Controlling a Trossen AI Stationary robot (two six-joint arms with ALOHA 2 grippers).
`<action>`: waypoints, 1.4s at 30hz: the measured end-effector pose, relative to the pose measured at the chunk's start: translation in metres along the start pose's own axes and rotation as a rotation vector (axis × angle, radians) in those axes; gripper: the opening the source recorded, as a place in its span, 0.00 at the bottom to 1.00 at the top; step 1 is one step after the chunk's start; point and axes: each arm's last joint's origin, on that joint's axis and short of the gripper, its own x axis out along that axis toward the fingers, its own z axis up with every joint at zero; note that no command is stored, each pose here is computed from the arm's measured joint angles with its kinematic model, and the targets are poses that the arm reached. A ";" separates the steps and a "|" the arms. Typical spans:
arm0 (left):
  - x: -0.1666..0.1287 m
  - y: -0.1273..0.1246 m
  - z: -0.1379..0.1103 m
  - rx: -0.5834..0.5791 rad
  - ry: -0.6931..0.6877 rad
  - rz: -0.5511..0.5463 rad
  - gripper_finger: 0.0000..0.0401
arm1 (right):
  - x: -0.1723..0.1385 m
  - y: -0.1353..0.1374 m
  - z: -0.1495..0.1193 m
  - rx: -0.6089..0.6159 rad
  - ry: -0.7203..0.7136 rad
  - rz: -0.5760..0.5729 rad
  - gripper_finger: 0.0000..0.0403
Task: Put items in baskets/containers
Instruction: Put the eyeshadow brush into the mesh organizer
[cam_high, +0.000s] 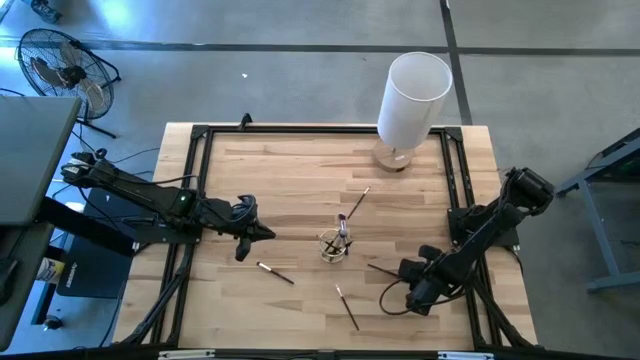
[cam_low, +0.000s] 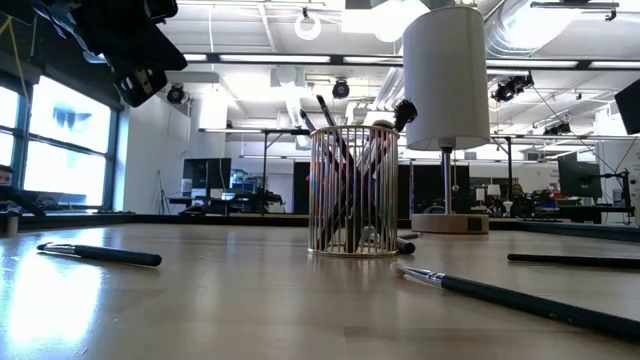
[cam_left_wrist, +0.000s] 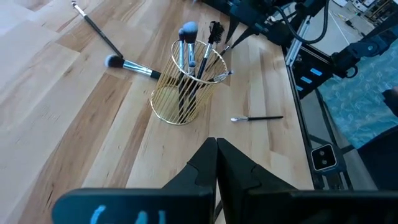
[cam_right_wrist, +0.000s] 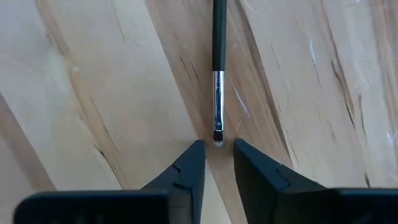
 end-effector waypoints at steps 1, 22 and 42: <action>0.000 0.000 0.000 0.000 0.000 0.000 0.00 | 0.001 0.000 0.000 -0.001 0.000 0.003 0.17; 0.000 0.000 0.000 -0.002 0.000 -0.001 0.00 | -0.010 -0.006 -0.002 0.065 0.001 0.079 0.00; 0.009 -0.005 0.011 0.158 -0.171 0.055 0.42 | -0.078 -0.039 0.000 0.261 -0.013 0.183 0.00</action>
